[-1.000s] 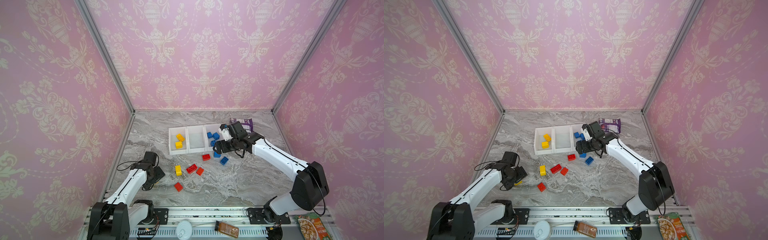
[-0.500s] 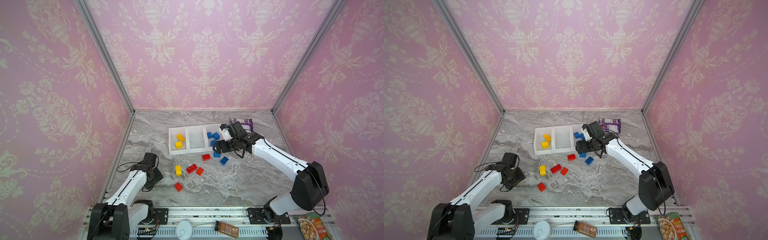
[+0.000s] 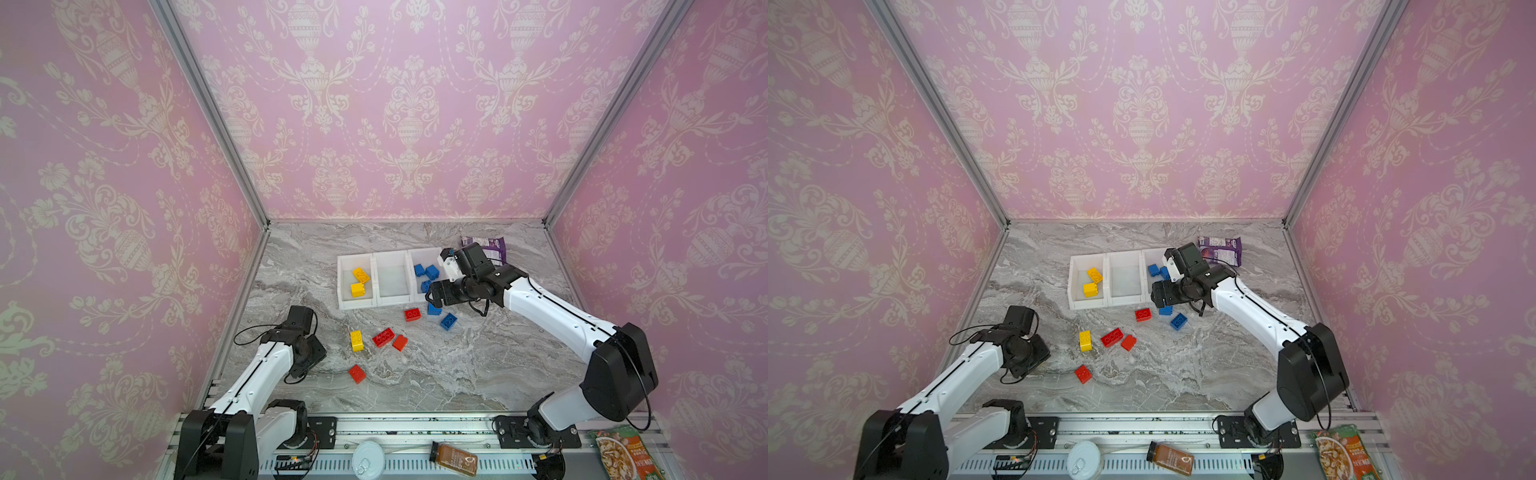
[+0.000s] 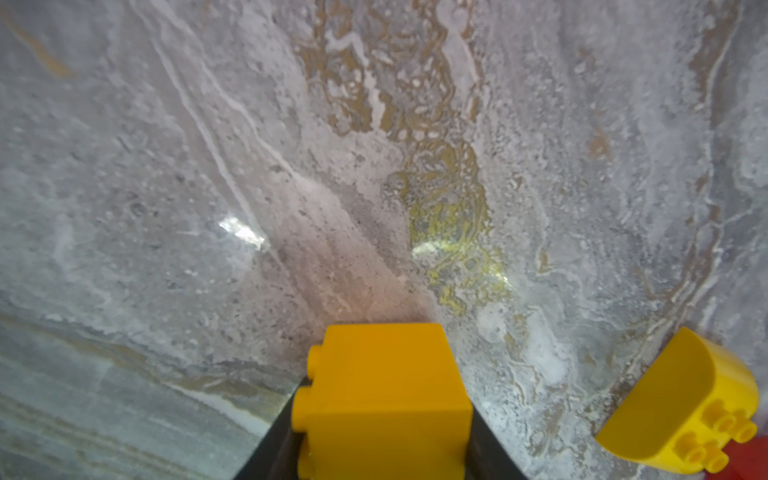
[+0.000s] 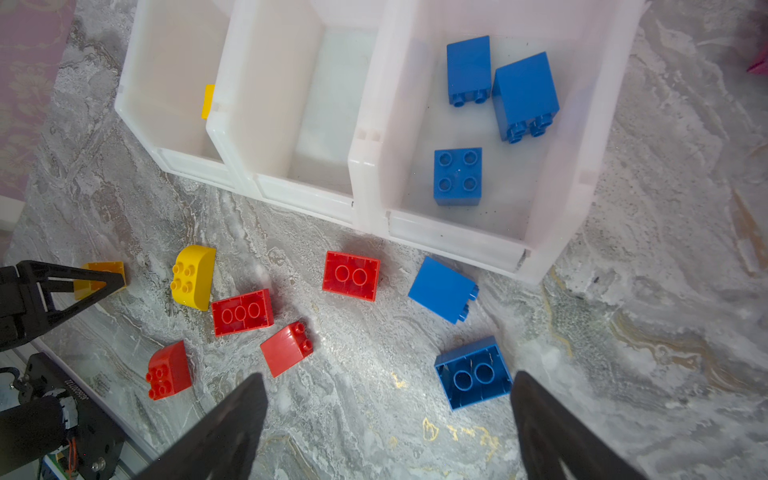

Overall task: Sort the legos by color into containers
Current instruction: 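Close the left gripper on the yellow brick and lift it, then carry the yellow brick over the nearest compartment and release it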

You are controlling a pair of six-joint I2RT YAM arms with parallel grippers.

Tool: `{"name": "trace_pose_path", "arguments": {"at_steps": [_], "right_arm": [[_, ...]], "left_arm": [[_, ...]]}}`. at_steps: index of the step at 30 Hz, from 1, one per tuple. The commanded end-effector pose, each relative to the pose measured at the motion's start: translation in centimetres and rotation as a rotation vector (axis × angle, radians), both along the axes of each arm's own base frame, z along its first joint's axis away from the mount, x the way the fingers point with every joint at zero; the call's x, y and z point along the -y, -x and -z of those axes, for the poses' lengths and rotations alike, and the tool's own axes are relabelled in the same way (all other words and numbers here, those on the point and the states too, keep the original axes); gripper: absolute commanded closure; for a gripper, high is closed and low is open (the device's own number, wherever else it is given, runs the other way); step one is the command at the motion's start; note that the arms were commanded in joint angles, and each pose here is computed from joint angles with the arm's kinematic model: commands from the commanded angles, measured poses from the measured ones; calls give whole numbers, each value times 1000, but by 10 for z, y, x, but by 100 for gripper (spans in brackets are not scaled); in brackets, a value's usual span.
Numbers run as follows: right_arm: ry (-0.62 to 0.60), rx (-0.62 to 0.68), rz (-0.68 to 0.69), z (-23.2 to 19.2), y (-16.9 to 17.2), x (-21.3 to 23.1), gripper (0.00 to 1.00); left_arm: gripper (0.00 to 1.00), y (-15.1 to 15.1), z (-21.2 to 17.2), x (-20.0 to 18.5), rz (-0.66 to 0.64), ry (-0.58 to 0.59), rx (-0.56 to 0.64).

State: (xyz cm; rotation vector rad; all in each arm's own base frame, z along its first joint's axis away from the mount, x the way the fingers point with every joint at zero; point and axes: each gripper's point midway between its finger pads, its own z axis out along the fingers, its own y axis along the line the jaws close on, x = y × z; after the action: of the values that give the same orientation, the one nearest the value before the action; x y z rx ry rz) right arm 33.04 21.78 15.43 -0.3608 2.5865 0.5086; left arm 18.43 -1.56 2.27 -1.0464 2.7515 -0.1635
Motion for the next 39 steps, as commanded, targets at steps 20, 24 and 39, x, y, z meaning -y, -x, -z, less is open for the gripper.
{"name": "trace_pose_path", "arguments": {"at_steps": [20, 24, 39], "right_arm": [[-34, -105, 109, 33, 42, 20, 7], [-28, -96, 118, 29, 42, 23, 7], [-16, -74, 131, 19, 42, 28, 7]], "left_arm": [[62, -127, -121, 66, 337, -112, 382], [62, -152, -127, 85, 369, -60, 423], [62, -240, -118, 126, 390, 17, 504]]}}
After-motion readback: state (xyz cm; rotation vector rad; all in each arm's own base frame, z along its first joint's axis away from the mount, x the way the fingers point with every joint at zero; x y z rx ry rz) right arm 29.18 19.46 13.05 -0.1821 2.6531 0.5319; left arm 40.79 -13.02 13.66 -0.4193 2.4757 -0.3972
